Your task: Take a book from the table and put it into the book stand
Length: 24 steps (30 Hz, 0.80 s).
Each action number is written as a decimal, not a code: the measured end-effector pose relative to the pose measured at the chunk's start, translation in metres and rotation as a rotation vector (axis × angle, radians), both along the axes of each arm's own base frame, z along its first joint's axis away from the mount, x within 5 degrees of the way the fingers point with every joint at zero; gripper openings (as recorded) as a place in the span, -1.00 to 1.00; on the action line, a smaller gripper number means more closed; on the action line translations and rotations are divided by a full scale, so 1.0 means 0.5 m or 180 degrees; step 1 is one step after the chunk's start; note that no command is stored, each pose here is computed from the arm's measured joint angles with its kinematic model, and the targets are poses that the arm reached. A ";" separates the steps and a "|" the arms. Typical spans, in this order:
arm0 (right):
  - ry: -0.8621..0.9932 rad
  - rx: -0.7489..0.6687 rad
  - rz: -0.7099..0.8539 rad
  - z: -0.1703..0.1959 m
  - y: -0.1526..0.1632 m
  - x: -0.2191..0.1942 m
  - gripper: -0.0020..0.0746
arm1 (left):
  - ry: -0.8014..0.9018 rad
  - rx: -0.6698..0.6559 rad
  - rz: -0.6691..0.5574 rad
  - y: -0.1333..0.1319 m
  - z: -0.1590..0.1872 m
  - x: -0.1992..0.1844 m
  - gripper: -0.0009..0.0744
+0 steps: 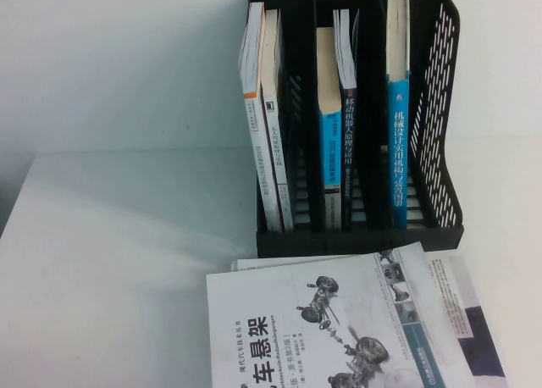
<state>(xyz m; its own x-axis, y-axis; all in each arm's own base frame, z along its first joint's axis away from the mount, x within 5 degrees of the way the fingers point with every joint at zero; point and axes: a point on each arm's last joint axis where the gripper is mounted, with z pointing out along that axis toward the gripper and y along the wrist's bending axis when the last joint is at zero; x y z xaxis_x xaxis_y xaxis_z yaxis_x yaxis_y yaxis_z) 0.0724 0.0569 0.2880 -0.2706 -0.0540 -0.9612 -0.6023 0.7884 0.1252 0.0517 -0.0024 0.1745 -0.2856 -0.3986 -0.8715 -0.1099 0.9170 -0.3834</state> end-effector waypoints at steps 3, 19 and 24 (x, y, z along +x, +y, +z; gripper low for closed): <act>0.0000 0.0000 0.0000 0.000 0.000 0.000 -0.96 | 0.0000 0.0000 0.0000 0.000 0.000 0.000 -0.98; -0.1057 -0.0217 -0.0467 -0.017 -0.042 -0.066 -0.96 | 0.0000 0.0000 0.0000 0.000 0.000 0.000 -0.98; -0.1068 -0.0137 -0.0819 -0.105 -0.058 -0.057 -0.96 | 0.0000 0.0000 0.0000 0.000 0.000 0.000 -0.98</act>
